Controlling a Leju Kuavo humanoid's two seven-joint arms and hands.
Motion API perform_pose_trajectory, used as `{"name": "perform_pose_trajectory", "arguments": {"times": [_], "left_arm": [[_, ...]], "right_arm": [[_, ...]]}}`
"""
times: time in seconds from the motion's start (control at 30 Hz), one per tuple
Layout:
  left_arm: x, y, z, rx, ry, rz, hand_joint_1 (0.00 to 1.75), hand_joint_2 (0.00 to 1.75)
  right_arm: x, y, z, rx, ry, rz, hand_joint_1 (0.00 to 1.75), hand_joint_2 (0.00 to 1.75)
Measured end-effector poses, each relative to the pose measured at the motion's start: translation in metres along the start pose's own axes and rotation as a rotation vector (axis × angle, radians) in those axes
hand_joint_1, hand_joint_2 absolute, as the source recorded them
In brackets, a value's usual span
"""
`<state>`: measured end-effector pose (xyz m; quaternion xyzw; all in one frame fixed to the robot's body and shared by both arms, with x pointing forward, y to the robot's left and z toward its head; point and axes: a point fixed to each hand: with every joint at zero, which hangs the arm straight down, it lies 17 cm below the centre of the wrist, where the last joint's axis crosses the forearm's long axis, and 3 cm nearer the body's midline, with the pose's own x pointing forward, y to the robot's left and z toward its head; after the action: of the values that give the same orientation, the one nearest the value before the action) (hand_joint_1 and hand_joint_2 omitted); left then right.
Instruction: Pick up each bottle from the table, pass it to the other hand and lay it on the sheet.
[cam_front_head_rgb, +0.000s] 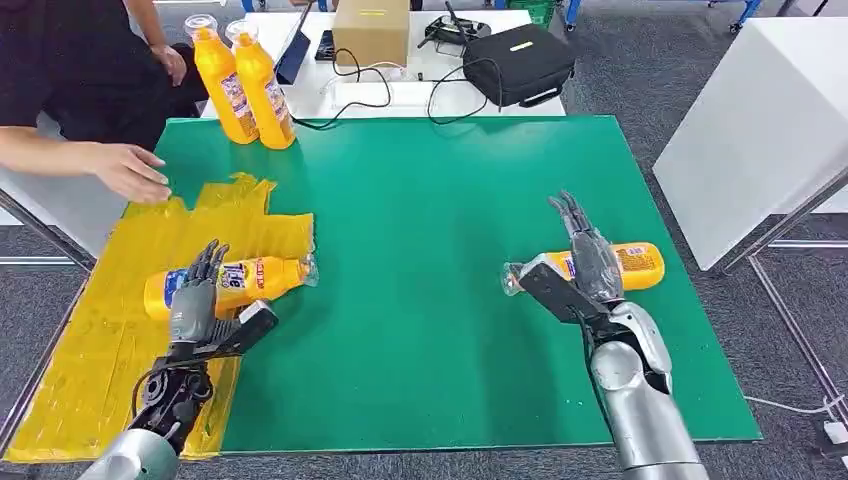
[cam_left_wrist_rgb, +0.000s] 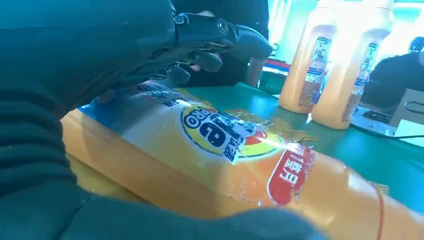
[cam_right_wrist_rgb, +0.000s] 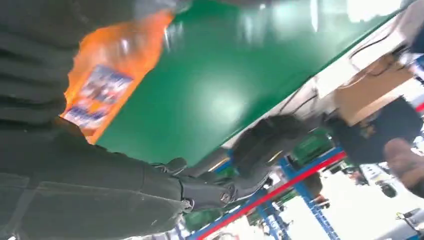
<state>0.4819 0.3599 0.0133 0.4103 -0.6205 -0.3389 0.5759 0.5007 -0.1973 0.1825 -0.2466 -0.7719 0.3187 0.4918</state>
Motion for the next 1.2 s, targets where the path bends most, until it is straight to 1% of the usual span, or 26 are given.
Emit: {"name": "perform_pose_trajectory", "arguments": {"times": [0.07, 0.13, 0.2, 0.23, 0.3, 0.33, 0.47, 0.57, 0.7, 0.83, 0.97, 1.13, 1.2], "left_arm": [[0.005, 0.004, 0.001, 0.018, -0.027, 0.1, 0.0, 0.0], [0.008, 0.011, 0.004, 0.051, -0.036, 0.254, 0.0, 0.0], [0.008, 0.028, 0.001, 0.109, -0.008, 0.493, 0.0, 0.0], [0.011, 0.04, -0.001, 0.14, -0.011, 0.637, 0.0, 0.0], [0.021, 0.06, -0.006, 0.178, -0.049, 0.857, 0.0, 0.0], [0.027, 0.068, -0.007, 0.186, -0.075, 0.919, 0.0, 0.0], [0.038, 0.091, -0.012, 0.219, -0.137, 0.949, 0.0, 0.0], [0.042, 0.099, -0.013, 0.232, -0.159, 0.958, 0.0, 0.0], [0.061, 0.111, -0.01, 0.216, -0.236, 1.036, 0.0, 0.0], [0.083, 0.113, -0.006, 0.198, -0.292, 1.059, 0.0, 0.0], [0.102, 0.117, -0.005, 0.191, -0.334, 1.067, 0.0, 0.0], [0.112, 0.12, -0.004, 0.188, -0.36, 1.074, 0.0, 0.0], [0.113, 0.121, -0.004, 0.189, -0.364, 1.072, 0.0, 0.0]], "right_arm": [[-0.02, -0.007, 0.008, 0.0, 0.036, 0.052, 0.0, 1.75], [-0.051, -0.018, 0.024, 0.008, 0.085, 0.151, 0.0, 1.75], [-0.089, -0.033, 0.045, 0.026, 0.153, 0.275, 0.0, 1.75], [-0.107, -0.041, 0.057, 0.036, 0.187, 0.33, 0.0, 1.75], [-0.134, -0.051, 0.077, 0.061, 0.237, 0.418, 0.0, 1.75], [-0.145, -0.056, 0.086, 0.067, 0.259, 0.438, 0.0, 1.75], [-0.171, -0.073, 0.104, 0.071, 0.312, 0.477, 0.0, 1.75], [-0.179, -0.079, 0.11, 0.073, 0.33, 0.49, 0.0, 1.75], [-0.192, -0.082, 0.114, 0.107, 0.353, 0.55, 0.0, 1.75], [-0.209, -0.089, 0.104, 0.13, 0.371, 0.601, 0.0, 1.75], [-0.223, -0.096, 0.08, 0.137, 0.385, 0.609, 0.0, 1.75], [-0.23, -0.098, 0.063, 0.145, 0.399, 0.6, 0.0, 1.75], [-0.233, -0.094, 0.057, 0.167, 0.404, 0.598, 0.0, 1.75]]}}
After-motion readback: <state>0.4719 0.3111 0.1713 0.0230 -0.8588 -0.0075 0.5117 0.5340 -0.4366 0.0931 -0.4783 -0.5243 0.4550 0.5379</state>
